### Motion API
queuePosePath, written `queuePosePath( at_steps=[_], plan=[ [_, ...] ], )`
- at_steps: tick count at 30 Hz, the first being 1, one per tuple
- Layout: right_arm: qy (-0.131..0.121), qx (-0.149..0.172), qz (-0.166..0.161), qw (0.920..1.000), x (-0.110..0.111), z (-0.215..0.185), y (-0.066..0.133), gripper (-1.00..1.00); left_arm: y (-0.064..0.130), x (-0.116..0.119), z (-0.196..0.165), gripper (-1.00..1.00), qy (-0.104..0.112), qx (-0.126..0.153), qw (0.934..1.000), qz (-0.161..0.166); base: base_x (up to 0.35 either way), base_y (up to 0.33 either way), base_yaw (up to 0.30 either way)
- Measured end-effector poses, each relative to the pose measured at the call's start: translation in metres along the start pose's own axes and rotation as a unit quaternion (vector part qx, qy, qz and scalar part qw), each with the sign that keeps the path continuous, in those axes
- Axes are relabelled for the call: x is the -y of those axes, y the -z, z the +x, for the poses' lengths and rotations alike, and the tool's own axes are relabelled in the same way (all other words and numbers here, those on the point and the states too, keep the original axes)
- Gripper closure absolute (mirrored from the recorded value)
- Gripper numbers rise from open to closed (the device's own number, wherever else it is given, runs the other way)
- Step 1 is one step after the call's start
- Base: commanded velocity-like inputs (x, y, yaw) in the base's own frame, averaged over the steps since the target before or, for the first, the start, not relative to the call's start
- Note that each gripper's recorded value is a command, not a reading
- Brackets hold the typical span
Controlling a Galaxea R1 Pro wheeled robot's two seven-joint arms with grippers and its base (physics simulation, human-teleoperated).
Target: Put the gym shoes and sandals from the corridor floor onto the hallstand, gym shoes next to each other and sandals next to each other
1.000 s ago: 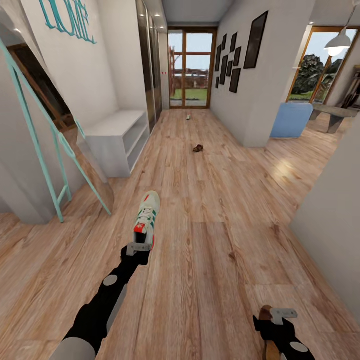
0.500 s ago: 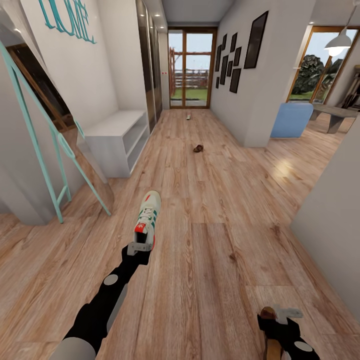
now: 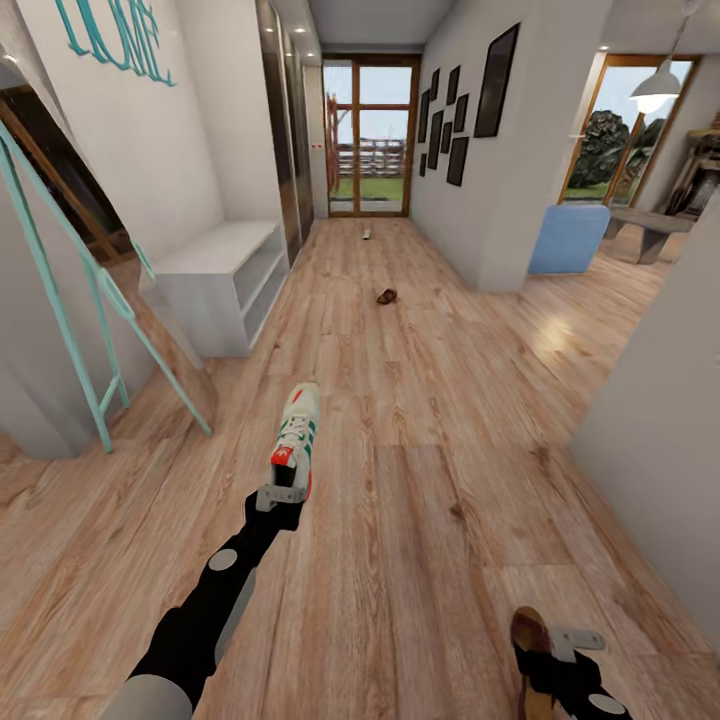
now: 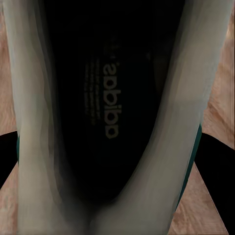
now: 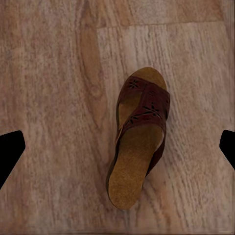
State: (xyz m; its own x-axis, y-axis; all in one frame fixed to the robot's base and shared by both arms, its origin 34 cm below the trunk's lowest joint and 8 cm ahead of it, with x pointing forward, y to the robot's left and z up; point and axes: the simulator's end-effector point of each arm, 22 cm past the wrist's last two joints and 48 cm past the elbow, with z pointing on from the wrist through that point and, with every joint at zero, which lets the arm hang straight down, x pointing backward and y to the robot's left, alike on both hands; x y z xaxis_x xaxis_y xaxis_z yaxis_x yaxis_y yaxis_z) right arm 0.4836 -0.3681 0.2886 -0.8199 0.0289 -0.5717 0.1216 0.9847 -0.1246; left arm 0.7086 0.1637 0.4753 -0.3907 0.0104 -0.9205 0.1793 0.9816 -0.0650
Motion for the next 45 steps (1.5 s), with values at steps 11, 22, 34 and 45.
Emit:
queuePosePath(
  at_steps=[11, 22, 34, 45],
  plan=[
    [-0.001, -0.019, -0.002, 0.9998, -0.003, 0.02, -0.001, -1.0, 0.0, 0.001, 0.001, 1.0, -0.001, -0.001, 1.0, 0.001, 0.0, 0.0, -0.275],
    [0.0, 0.001, -0.004, 1.0, -0.006, 0.033, -0.006, -1.0, -0.001, 0.007, 0.006, 1.0, 0.0, -0.002, 0.9999, 0.013, 0.0, 0.0, -0.116],
    [0.0, -0.016, -0.003, 0.9999, -0.007, 0.078, -0.026, -1.0, -0.007, 0.007, 0.045, 1.0, 0.001, -0.011, 0.9998, 0.017, 0.0, 0.0, 0.0],
    [0.001, 0.041, -0.001, 0.9992, -0.007, 0.038, -0.04, -1.0, -0.012, 0.007, 0.08, 1.0, 0.003, -0.023, 0.9996, 0.017, 0.0, 0.0, 0.0]
  ],
)
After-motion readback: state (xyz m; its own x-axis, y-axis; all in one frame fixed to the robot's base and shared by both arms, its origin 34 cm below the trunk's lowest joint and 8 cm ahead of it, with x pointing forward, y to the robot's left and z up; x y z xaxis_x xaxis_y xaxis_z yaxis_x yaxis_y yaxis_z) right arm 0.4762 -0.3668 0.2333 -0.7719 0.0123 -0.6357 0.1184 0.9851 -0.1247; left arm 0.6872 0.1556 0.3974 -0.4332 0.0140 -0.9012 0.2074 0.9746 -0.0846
